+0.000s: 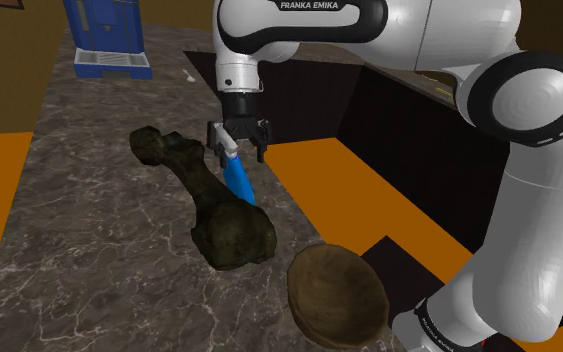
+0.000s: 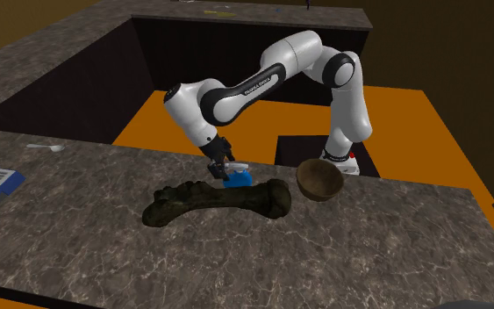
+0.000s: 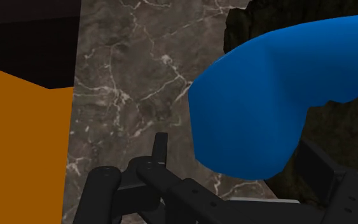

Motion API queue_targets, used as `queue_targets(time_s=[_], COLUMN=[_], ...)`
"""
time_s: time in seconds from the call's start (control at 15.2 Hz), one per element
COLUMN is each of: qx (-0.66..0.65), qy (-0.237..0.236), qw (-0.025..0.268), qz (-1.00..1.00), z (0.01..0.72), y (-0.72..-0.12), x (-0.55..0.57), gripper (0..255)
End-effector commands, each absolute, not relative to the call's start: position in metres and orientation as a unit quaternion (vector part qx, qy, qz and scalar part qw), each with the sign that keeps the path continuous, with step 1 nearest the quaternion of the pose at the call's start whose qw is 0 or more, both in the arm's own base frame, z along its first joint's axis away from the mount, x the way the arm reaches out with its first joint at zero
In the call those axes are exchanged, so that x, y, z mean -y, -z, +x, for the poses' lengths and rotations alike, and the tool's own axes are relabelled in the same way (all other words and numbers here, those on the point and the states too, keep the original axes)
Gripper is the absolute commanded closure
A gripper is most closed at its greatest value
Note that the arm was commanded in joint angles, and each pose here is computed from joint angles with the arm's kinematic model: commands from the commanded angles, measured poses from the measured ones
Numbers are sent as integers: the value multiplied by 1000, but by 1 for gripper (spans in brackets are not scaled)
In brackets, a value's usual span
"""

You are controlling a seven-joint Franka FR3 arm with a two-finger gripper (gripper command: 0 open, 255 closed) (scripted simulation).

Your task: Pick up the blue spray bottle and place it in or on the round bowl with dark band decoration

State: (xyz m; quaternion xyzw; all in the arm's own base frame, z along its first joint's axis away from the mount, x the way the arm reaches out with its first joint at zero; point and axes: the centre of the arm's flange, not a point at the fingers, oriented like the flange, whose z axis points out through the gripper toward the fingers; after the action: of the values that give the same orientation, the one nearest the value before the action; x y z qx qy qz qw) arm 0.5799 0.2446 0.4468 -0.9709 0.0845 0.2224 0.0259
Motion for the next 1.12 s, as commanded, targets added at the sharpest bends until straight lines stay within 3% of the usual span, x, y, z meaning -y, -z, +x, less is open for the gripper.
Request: queue_targets(time_s=[0.0, 0.13, 0.2, 0.73, 1.06], qx=[-85, -85, -85, -83, -85], qy=[-231, -231, -231, -231, -231], qw=[20, 20, 20, 20, 20], qz=[-969, -969, -969, -969, -969], z=[580, 580, 579, 575, 580], y=[-438, -438, -438, -429, -459], x=[-243, -243, -243, -240, -243], gripper=[0, 0, 255, 255, 255])
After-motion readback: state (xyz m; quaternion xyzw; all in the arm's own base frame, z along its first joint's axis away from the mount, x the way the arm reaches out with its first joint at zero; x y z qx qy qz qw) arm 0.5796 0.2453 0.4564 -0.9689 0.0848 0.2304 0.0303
